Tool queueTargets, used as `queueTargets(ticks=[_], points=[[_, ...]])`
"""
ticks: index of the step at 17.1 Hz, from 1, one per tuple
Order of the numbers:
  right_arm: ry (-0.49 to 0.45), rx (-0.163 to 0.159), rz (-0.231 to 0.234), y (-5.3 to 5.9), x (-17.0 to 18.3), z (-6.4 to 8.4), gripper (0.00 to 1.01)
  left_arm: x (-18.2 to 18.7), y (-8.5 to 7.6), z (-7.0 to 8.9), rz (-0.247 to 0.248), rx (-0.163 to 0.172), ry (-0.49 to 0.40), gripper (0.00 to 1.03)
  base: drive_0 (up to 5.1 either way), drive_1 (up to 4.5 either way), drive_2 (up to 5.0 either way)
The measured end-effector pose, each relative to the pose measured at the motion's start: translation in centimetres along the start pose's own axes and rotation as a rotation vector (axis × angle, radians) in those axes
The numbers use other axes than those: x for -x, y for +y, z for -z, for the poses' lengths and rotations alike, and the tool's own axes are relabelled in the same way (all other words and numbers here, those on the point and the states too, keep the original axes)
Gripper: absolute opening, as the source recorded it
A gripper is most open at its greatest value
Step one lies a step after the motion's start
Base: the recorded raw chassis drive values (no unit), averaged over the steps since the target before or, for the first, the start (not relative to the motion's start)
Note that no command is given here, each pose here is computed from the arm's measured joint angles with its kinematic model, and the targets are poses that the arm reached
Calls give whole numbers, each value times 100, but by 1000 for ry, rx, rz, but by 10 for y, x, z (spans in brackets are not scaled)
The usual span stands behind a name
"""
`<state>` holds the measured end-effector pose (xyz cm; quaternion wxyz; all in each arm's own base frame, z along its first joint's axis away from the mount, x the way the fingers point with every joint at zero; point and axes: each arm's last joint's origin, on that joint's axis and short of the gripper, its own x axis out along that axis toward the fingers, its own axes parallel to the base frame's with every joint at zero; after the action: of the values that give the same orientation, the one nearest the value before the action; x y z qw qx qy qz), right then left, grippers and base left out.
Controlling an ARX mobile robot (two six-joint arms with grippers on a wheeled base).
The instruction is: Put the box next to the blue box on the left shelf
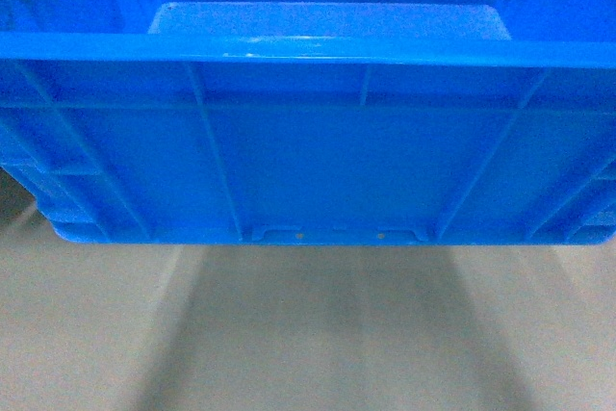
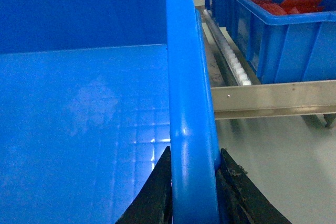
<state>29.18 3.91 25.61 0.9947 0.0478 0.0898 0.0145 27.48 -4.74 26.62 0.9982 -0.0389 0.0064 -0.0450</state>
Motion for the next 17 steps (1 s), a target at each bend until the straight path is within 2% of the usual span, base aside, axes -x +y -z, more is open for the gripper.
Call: queueTargets(ticks=[5,17], points=[[0,0,0,0,0,0,16,0,0,0,1,0,0,9,0,0,0],[3,1,1,0,0,0,16,0,0,0,-1,0,3,9,16,433,-401]])
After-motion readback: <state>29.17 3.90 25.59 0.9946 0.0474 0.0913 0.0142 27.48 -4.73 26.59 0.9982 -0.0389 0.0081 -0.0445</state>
